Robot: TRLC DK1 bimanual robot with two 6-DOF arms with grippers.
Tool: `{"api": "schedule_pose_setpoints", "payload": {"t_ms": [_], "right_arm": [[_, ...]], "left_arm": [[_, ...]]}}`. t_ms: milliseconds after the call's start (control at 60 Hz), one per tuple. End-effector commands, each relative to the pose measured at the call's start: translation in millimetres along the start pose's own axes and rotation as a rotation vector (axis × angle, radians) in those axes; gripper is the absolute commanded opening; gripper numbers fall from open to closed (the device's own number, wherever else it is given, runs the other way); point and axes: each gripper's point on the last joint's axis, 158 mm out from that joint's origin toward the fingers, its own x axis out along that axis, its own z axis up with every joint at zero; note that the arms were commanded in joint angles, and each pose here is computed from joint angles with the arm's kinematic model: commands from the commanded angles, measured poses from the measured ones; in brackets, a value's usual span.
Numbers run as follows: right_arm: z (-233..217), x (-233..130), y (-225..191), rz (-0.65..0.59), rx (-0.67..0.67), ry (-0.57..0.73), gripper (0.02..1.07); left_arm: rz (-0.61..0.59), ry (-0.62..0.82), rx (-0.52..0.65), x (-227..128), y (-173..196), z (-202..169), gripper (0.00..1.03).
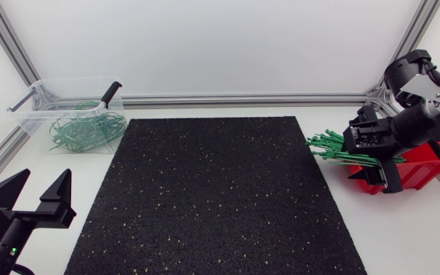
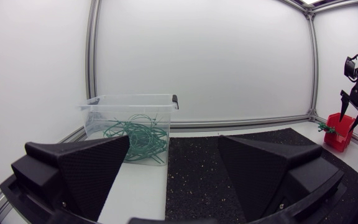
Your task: Take a green cable tie from the red box, thread the tail through the head to close it, then place it in the transparent bin on the left.
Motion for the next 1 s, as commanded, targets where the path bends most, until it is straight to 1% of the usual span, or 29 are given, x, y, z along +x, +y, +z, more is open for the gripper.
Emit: {"api": "schedule_pose_setpoints", "payload": {"t_ms": [0, 100, 183, 233, 283, 650, 983], "right_arm": [[3, 8, 7, 0.058, -0.064, 0.008, 0.76], [5, 14, 8, 0.075, -0.088, 0.019, 0.61], [4, 19, 7, 0.089, -0.095, 0.031, 0.55], [4, 22, 7, 0.095, -0.098, 0.037, 0.55], [3, 24, 6, 0.1, -0.104, 0.047, 0.5], [2, 32, -12, 0.068, -0.104, 0.053, 0.49], [1, 44, -17, 0.094, -0.108, 0.059, 0.49]], "left_arm": [[0.007, 0.051, -0.019, 2, 2, -23, 0.99], [0.007, 0.051, -0.019, 2, 2, -23, 0.99], [0.007, 0.051, -0.019, 2, 2, -23, 0.99], [0.007, 0.051, -0.019, 2, 2, -23, 0.99], [0.007, 0.051, -0.019, 2, 2, -23, 0.99], [0.002, 0.052, -0.019, 2, 1, -23, 0.99], [-0.001, 0.052, -0.019, 2, 0, -23, 0.99]]}}
